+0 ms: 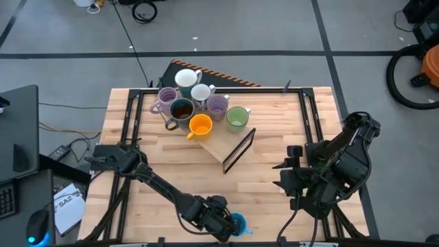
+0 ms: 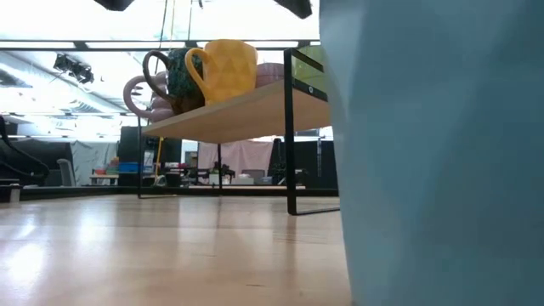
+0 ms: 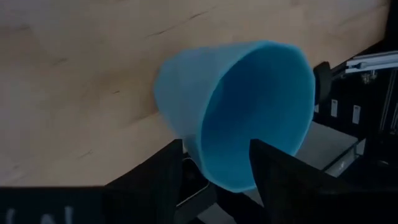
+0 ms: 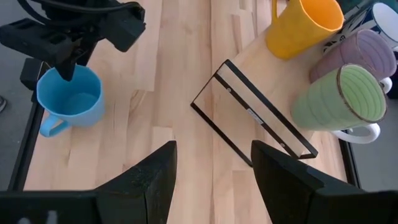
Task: Place coffee mugs
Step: Put the blue mug on the shelf
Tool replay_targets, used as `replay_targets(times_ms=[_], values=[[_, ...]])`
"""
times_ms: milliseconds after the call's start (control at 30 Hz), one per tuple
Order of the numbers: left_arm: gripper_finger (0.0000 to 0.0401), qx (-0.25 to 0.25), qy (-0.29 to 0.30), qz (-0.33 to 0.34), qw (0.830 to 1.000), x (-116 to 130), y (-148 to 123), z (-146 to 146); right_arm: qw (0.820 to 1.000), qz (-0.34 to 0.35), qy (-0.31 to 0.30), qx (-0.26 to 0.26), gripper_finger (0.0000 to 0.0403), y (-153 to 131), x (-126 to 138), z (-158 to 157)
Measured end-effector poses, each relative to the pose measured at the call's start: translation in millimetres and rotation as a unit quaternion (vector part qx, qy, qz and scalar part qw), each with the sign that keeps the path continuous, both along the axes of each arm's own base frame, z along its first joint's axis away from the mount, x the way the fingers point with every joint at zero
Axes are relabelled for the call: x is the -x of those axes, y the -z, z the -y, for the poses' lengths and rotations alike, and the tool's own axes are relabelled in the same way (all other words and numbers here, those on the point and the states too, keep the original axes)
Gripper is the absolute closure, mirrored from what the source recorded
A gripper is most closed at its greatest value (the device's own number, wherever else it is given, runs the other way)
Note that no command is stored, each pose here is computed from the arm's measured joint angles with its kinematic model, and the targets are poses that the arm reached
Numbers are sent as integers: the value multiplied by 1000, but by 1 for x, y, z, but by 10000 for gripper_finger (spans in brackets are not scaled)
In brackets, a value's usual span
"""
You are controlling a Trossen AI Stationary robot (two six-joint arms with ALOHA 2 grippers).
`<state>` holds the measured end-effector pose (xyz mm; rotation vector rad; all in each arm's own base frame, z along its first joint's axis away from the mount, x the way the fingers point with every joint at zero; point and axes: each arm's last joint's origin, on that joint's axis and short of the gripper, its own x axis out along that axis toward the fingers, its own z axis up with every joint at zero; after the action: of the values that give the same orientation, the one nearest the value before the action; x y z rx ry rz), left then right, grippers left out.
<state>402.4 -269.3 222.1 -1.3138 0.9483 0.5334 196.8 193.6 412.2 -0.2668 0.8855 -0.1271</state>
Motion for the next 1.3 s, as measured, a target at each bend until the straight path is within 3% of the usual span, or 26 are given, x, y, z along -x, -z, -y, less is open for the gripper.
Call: replay_targets(times_ms=[500,800,1067,1300], values=[[217,-3,11,-23,1000,-6,10,-8,1000,8,15,-10,191,0,0,0],[284,-23,28,-42,998,-7,22,-9,1000,10,15,-11,191,0,-1,0],[370,-53,38,-51,997,-8,23,-18,1000,8,13,-15,191,0,-1,-1],[375,-88,69,-43,993,-15,22,-32,1000,8,14,-16,191,0,-1,-1]])
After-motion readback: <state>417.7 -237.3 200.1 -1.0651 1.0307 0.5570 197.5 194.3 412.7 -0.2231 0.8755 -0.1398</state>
